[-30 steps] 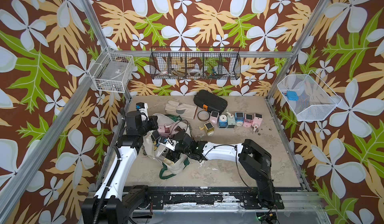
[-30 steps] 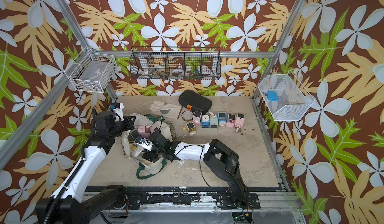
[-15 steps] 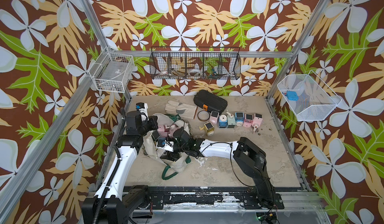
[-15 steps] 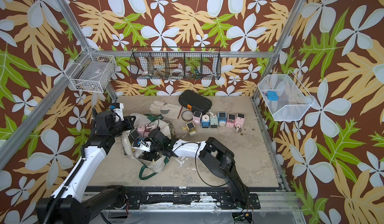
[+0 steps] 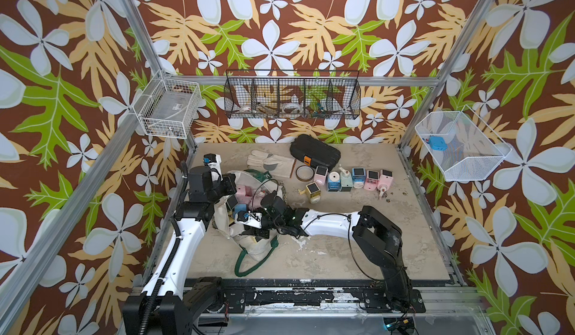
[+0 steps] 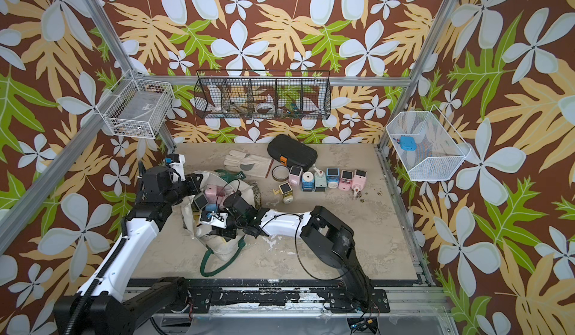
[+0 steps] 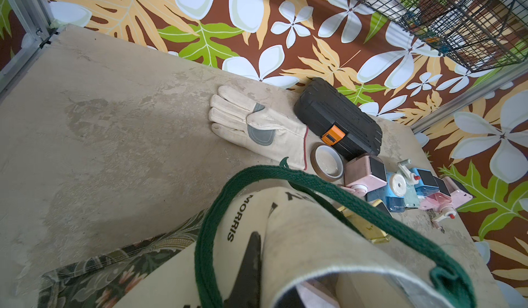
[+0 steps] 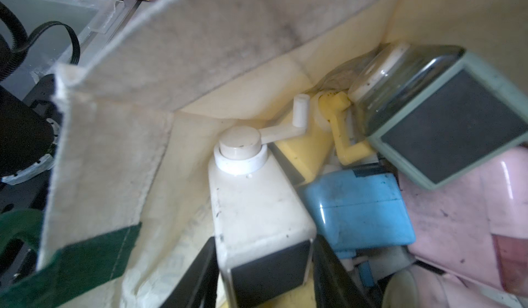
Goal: Take out the pencil sharpeners from the tote bags
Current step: Pick up the pencil sharpener from the canvas bag.
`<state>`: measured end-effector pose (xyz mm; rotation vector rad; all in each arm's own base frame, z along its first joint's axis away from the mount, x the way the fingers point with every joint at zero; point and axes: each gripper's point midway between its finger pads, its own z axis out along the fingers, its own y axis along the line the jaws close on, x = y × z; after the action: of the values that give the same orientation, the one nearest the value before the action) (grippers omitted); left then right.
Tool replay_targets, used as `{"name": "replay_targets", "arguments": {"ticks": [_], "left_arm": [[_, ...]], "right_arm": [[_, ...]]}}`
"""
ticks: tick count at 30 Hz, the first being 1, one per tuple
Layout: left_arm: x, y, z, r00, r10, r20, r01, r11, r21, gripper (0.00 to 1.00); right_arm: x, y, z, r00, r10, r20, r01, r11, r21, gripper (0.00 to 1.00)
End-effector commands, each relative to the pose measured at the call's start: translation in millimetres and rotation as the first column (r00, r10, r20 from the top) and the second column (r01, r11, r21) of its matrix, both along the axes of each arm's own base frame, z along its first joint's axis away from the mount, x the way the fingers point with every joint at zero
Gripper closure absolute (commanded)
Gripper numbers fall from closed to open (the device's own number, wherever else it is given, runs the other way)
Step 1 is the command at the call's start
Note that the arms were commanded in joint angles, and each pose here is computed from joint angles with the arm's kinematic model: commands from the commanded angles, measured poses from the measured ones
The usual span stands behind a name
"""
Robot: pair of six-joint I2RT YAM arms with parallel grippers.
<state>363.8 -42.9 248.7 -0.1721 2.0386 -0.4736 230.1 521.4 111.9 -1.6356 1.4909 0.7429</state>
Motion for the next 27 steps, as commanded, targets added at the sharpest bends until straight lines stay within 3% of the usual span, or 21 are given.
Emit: {"name": "replay_targets", "arguments": {"ticks": [1, 7, 14, 17, 21, 27], "left_arm": [[6.6, -4.5, 26.5, 0.996, -0.016, 0.093, 0.018, 0.999, -0.031, 1.00], [6.6, -4.4, 26.1, 0.996, -0.015, 0.092, 0.018, 0.999, -0.031, 1.00], [6.9, -4.2, 26.5, 0.996, -0.015, 0.092, 0.017, 0.999, -0.031, 1.00], [7.2, -3.6, 27.6, 0.995, -0.013, 0.094, 0.016, 0.999, -0.031, 1.00], [7.0, -4.6, 26.3, 0.996, -0.016, 0.090, 0.019, 0.999, -0.034, 1.00], [6.6, -4.3, 26.5, 0.996, -0.016, 0.091, 0.019, 0.999, -0.035, 1.00]], "right_arm": [[-12.1, -9.1, -8.3, 0.999, 0.011, -0.050, -0.013, 0.999, -0.032, 0.53], [-5.1, -2.1, -17.4, 1.000, -0.022, -0.005, 0.022, 0.998, -0.055, 0.26], [10.4, 5.2, -17.1, 0.996, -0.064, 0.057, 0.067, 0.996, -0.055, 0.14], [3.6, 8.0, -26.2, 1.000, -0.023, 0.016, 0.024, 0.996, -0.080, 0.19], [-14.4, 10.4, -32.0, 0.996, 0.056, -0.069, -0.062, 0.994, -0.093, 0.37], [-18.1, 8.6, -17.7, 0.995, 0.050, -0.087, -0.056, 0.996, -0.068, 0.56]]}}
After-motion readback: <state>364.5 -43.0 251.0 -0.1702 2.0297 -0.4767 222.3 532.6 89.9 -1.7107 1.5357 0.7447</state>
